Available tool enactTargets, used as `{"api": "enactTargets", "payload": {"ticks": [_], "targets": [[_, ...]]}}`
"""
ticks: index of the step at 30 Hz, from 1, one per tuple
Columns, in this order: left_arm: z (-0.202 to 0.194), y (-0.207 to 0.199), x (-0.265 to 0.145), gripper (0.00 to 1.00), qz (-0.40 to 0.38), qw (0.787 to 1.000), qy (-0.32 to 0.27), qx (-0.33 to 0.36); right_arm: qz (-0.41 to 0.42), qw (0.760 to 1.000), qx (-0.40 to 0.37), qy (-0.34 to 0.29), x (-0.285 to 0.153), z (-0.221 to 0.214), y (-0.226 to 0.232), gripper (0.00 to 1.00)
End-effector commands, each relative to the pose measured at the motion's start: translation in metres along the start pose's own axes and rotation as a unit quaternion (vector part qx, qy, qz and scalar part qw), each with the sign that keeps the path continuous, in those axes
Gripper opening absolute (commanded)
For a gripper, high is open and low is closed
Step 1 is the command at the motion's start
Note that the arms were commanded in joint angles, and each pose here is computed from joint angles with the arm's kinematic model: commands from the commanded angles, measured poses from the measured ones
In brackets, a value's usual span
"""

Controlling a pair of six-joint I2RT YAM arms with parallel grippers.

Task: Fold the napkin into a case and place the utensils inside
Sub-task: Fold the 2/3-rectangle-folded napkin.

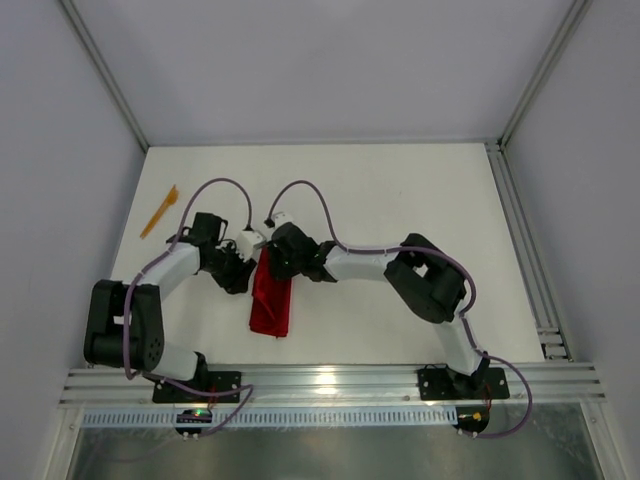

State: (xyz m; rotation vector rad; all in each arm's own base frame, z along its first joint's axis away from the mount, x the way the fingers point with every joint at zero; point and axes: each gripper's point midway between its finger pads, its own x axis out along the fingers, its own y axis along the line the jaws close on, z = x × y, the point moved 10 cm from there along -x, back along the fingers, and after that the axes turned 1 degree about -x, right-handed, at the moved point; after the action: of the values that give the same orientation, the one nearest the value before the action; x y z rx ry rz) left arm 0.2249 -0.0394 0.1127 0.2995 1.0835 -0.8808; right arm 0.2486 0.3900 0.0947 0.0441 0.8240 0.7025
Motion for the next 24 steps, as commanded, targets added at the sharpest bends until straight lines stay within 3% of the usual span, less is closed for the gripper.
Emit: {"api": "enactTargets", "payload": {"ticks": [1,3,8,9,10,11,13,14,16,21,24], "targets": [[0.013,-0.002,0.005,0.48,0.036,0.989,-0.008,0.143,0.02,1.0,0.0,-0.014,-0.01,0.018,0.003,0.33],[0.014,-0.006,0.008,0.49,0.041,0.978,-0.017,0.203,0.019,1.0,-0.002,-0.009,-0.012,0.02,0.003,0.37],[0.016,-0.012,0.007,0.47,-0.004,0.976,-0.019,0.217,0.039,0.999,0.009,0.0,-0.012,0.02,0.006,0.43],[0.018,-0.017,0.005,0.47,-0.027,0.982,-0.022,0.188,0.041,0.999,0.019,0.0,-0.012,0.019,0.007,0.43],[0.02,-0.023,0.004,0.46,-0.056,0.991,-0.024,0.116,0.044,0.999,0.026,0.003,-0.013,0.018,0.008,0.43],[0.039,-0.028,-0.005,0.46,-0.101,0.99,-0.061,0.084,0.044,0.999,0.032,0.002,-0.013,0.013,0.007,0.43],[0.042,-0.036,-0.015,0.46,-0.157,0.985,-0.06,-0.04,0.049,0.997,0.046,-0.027,-0.02,0.018,0.008,0.44],[0.048,-0.037,-0.021,0.46,-0.183,0.978,-0.082,-0.063,0.043,0.998,0.049,-0.025,-0.022,0.013,0.004,0.43],[0.044,-0.03,-0.031,0.47,-0.182,0.972,-0.096,-0.114,0.038,0.998,0.044,-0.022,-0.027,0.012,0.004,0.43],[0.041,-0.01,-0.063,0.5,-0.092,0.965,-0.153,-0.191,-0.014,0.999,0.027,-0.034,-0.034,0.008,-0.003,0.44],[0.046,0.002,-0.073,0.54,-0.099,0.92,-0.217,-0.31,-0.033,0.999,0.003,-0.042,-0.037,0.009,0.0,0.44]]}}
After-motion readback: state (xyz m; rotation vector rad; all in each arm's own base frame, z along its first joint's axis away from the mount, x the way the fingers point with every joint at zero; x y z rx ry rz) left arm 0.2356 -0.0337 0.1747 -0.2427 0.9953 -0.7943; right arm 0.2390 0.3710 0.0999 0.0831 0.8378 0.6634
